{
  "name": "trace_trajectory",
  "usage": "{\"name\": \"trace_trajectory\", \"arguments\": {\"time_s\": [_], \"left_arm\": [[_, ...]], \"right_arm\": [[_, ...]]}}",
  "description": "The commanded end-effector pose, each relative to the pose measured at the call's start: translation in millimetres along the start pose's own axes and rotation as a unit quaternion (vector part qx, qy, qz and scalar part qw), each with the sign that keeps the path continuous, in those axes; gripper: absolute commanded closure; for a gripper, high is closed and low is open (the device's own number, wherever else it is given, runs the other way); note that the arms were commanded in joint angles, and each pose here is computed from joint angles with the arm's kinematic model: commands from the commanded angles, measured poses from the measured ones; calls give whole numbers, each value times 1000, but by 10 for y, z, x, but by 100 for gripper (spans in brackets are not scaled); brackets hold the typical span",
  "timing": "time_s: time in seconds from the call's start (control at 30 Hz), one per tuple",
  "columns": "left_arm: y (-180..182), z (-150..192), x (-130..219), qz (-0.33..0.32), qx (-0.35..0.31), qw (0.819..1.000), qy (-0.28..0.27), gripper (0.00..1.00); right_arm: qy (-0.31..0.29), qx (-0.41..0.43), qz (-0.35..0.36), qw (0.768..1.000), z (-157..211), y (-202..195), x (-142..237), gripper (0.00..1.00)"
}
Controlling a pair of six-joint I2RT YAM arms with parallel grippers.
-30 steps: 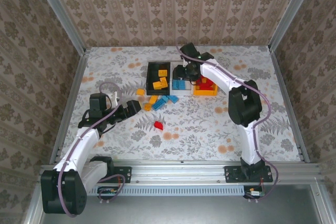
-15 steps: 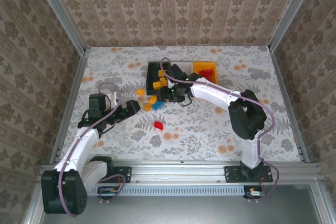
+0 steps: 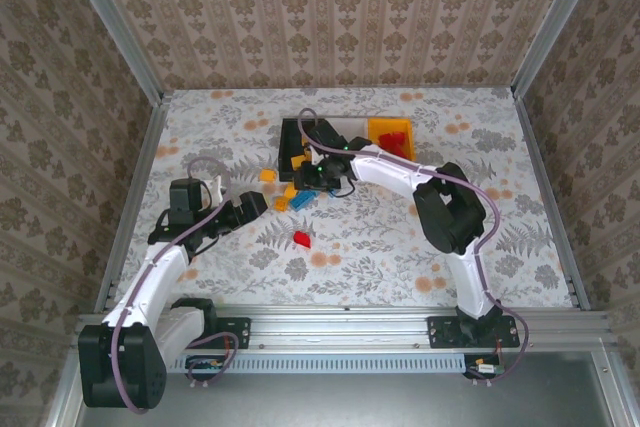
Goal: Sort the legos into containers by color
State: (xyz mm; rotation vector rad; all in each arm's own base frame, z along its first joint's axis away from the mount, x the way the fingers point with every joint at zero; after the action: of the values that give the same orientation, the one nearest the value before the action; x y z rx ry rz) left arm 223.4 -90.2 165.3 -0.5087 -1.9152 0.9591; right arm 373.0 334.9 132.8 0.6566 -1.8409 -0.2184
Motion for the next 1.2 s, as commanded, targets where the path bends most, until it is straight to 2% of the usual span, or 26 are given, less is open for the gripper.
{"name": "trace_trajectory", "arguments": {"time_s": [0.0,0.1,0.4,0.6,0.8,0.87,1.0,1.17], "left_arm": [[28,-8,17,-6,-8,1000,-5,0],[33,-4,17,-7,-7,1000,-4,0],[46,-1,13,-10,-6,1000,-4,0],[38,-6,12,-7,-5,1000,-4,0],[41,-9,13,-6,-3,1000,-5,0],[42,-10,14,-6,-3,1000,-5,0],[41,-10,16,-6,-2,1000,-4,0],[45,-10,20,-8,-2,1000,-4,0]], "right_arm": [[-2,-1,-18,1000,-103,48,-72,65],[7,-9,-13,1000,-143,-10,-178,69],[27,-32,12,999,-83,-233,-338,70],[26,-40,38,998,179,-412,-87,70],[13,-38,61,997,558,-500,321,69],[6,-29,62,998,637,-498,460,64],[-5,0,109,994,667,-567,661,44],[36,31,190,981,740,-748,640,39]]}}
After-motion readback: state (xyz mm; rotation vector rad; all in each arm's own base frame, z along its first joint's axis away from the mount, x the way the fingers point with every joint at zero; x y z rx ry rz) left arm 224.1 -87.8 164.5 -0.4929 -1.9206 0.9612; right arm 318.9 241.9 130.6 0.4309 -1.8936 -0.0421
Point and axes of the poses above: each hand's point on the last joint's axis, 136 mm out from that joint toward the fingers, its own x axis back along the fingers, its own y axis along the line the jaws close on, z = x × y, the point moved 6 cm from there along x, back along the fingers, and after that the axes turned 9 degrees about x, right-handed, at the moved point
